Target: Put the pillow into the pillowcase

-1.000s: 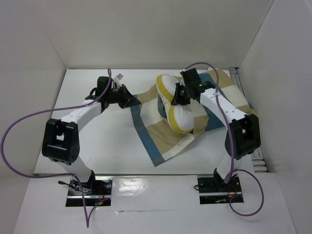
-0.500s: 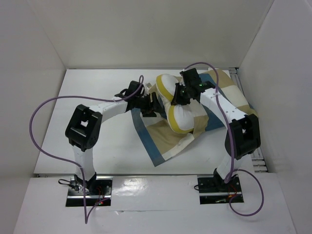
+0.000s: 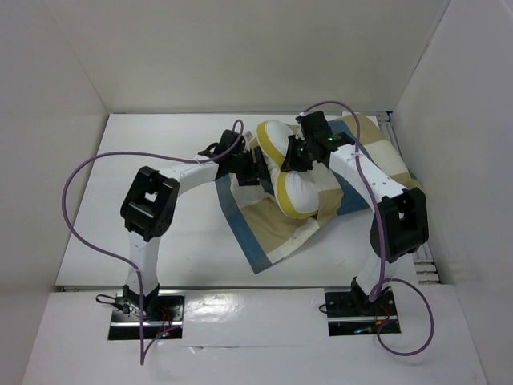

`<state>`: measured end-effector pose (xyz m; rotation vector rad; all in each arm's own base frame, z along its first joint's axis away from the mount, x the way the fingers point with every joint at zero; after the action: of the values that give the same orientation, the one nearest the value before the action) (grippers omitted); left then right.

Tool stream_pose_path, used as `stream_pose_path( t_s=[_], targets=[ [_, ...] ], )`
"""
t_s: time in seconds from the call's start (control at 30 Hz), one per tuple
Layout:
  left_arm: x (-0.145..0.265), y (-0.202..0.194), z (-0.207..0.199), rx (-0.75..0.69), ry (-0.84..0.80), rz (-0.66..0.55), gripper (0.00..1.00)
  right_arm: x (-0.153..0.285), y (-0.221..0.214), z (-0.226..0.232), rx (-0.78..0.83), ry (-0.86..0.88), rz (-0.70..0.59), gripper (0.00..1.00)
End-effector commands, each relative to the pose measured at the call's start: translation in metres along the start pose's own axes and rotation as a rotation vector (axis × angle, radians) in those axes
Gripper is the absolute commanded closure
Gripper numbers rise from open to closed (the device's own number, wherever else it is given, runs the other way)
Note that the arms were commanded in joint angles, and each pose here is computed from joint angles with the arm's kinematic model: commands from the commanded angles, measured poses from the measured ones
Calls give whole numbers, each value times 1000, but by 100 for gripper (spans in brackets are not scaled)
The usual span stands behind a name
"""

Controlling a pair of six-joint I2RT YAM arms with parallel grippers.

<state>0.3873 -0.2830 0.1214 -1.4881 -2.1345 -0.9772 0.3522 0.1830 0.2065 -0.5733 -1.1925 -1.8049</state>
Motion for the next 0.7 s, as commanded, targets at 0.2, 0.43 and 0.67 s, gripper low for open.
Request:
stream_pose_path(
  t_s=[0.2,0.43,0.67],
  targets=[
    [-30,10,-19,-6,61,-92,29,20,16,27,16,92,-53,100],
    [-12,17,-8,77,99,-69,89,24,18,23,14,56,-69,100],
    [20,24,-5,57,89,-89,100,22,19,19,10,21,-75,100]
  ],
)
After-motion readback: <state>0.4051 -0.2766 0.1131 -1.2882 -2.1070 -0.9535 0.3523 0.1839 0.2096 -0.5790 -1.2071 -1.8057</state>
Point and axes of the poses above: each gripper's point midway between its finger pads, its own x axis back along the fingers, its own z axis along the line the jaws close on, y = z × x, the point moved 6 cm from there along x, back along the fingers, and after that the axes turned 1 degree about -x, right-handed, at the moved point
